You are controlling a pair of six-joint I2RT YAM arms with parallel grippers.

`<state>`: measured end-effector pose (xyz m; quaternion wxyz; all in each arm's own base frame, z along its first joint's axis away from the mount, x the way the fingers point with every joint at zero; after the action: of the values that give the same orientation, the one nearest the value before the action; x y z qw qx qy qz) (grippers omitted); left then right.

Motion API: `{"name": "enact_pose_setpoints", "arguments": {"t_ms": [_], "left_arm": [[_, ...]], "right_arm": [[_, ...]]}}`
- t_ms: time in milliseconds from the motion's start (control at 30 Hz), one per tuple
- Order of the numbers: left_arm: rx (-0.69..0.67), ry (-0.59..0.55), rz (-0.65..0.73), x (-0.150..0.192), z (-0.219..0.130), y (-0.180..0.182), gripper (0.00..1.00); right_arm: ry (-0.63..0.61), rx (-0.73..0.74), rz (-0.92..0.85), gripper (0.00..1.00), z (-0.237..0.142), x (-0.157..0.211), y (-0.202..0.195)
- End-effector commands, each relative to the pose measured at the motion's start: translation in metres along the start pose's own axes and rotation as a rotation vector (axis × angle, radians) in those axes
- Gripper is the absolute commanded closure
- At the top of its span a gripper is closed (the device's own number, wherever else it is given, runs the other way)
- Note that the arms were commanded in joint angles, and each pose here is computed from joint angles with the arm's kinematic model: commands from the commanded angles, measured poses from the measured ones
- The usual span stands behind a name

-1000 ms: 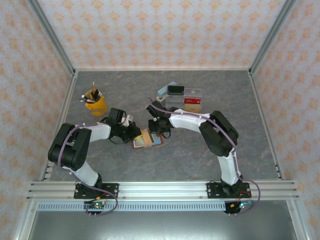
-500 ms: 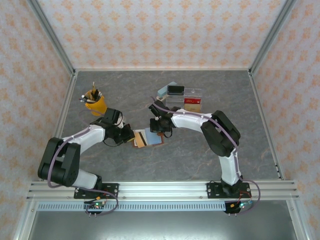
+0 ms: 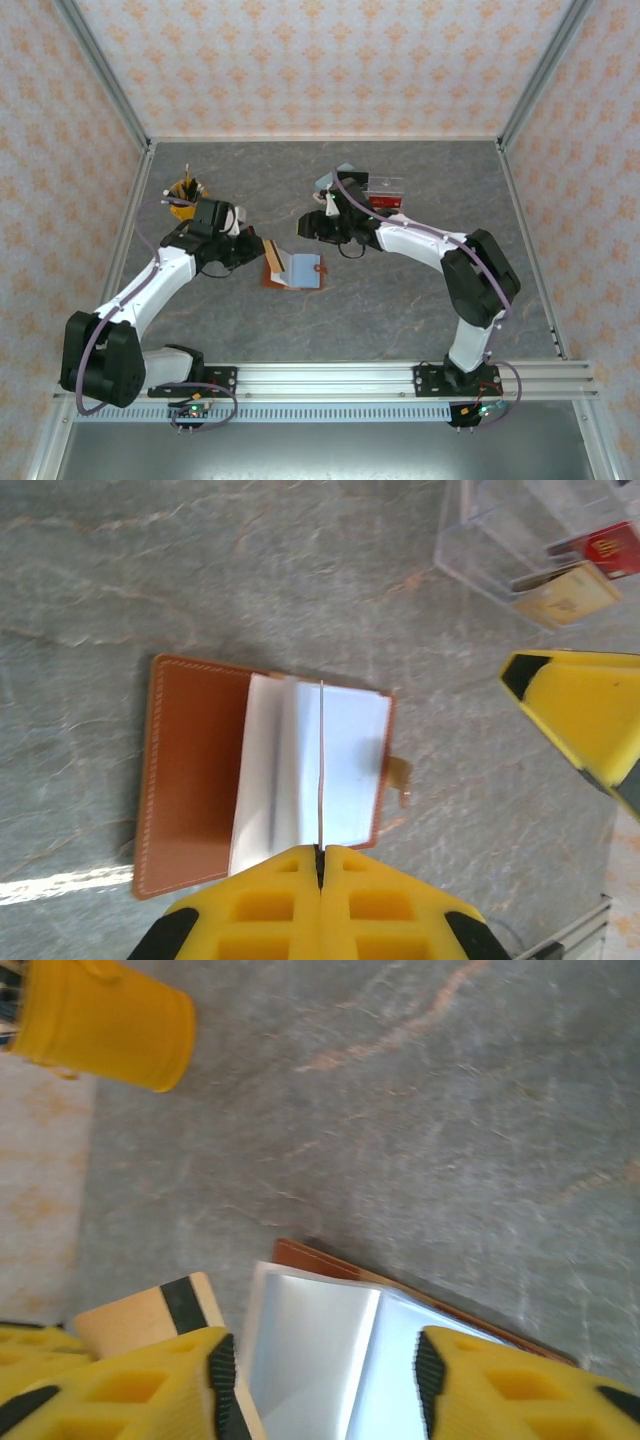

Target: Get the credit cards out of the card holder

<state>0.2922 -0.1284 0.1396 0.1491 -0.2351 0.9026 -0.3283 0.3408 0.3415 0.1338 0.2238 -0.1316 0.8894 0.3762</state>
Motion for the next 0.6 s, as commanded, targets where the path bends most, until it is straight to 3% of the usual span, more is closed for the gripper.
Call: {"name": "enact_pose_setpoints", "arguments": {"t_ms": [0,200,367,567], "left_arm": [[0.114,-0.006,0.028,-0.009,-0.012,-0.031,1.00],[0.259,0.031,-0.009,-0.015,-0.011,-0.062,1.00],[0.389,0.061,-0.030,-0.021,-0.015,-0.083,1.00],[0.447,0.070,-0.029,-0.025,-0.019,-0.093,1.00]], "right_arm": [[-0.037,-0.216,-0.027,0.40,-0.010,-0.010,0.031],[-0.030,-0.363,0.002,0.32,-0.016,-0.016,0.048],[-0.031,-0.436,0.061,0.32,-0.019,-0.023,0.052],[-0.032,-0.489,0.066,0.32,-0.026,-0.029,0.061]]}}
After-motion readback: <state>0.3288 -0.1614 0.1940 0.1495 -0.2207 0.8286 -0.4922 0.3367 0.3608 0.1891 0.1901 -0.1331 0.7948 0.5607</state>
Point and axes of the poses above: each hand's point on the last joint's axis, 136 mm out from that joint toward the fingers, its own z axis out along the fingers, its own y axis along the line the jaws close on, x = y × z, the point moved 1 cm from there along -z, back along the fingers, and after that the axes turned 10 degrees about -z, right-handed, at the moved point
